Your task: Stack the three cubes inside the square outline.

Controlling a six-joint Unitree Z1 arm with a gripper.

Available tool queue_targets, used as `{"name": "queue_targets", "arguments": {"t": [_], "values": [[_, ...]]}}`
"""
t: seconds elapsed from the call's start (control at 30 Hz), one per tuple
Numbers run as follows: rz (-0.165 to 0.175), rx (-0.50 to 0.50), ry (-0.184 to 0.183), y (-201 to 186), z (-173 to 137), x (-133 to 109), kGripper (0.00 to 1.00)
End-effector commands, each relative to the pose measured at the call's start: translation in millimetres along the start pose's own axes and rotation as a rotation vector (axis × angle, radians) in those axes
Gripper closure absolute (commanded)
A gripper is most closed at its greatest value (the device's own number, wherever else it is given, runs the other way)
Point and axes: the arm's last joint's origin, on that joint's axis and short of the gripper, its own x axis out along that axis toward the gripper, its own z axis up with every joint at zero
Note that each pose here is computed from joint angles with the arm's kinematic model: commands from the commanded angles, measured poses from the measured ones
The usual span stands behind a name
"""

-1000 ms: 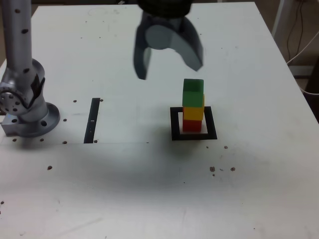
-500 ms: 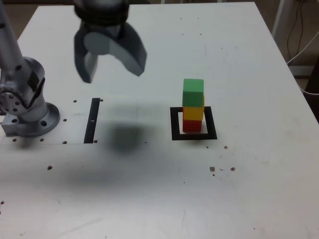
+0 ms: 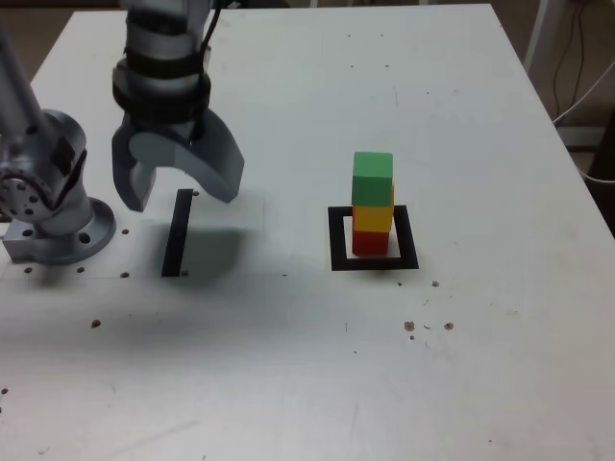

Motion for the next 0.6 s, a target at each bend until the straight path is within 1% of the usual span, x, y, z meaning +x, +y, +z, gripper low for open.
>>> {"name": "queue_targets", "arguments": {"t": [0.0,0.37,0.57], "values": [[-0.002,-0.005,0.003,0,0,6,0.01],[-0.008,-0.009,0.004,-1,3,32,0.01],[-0.012,-0.009,0.004,-1,4,38,0.01]]}}
